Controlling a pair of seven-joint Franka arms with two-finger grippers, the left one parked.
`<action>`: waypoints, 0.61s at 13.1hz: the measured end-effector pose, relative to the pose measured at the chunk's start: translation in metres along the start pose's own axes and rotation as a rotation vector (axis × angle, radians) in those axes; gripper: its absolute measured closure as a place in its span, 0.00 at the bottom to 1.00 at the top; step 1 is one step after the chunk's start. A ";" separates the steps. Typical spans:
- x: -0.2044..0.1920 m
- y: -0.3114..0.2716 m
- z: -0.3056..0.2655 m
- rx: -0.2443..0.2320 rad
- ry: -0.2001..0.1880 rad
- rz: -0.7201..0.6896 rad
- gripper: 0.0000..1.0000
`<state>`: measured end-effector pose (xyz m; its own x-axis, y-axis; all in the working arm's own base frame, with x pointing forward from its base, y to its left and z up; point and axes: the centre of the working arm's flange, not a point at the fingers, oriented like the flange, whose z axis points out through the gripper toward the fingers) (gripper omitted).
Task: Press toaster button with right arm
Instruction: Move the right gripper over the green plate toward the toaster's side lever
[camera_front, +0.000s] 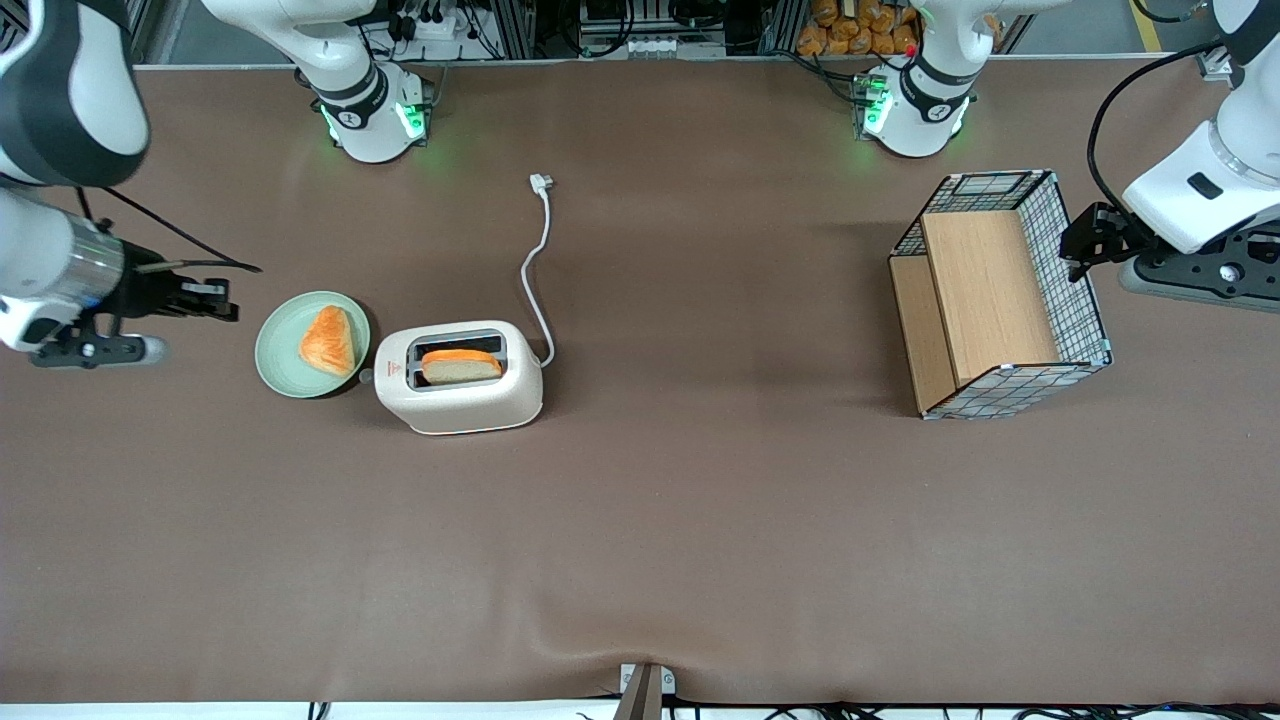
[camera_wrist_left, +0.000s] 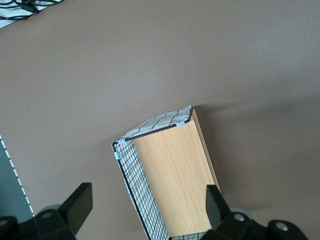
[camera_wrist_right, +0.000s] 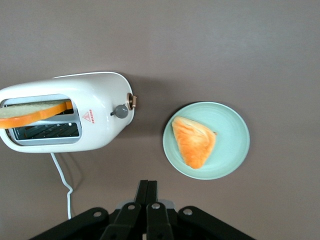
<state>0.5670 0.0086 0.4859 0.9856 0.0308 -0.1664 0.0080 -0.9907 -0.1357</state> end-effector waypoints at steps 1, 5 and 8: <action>0.002 0.001 0.011 0.008 0.005 0.004 0.99; 0.005 0.002 0.044 0.044 0.029 0.025 0.99; 0.006 -0.001 0.064 0.120 0.054 0.058 0.99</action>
<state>0.5620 0.0182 0.4227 0.9914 -0.0366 -0.1254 -0.0666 -0.9676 -0.2436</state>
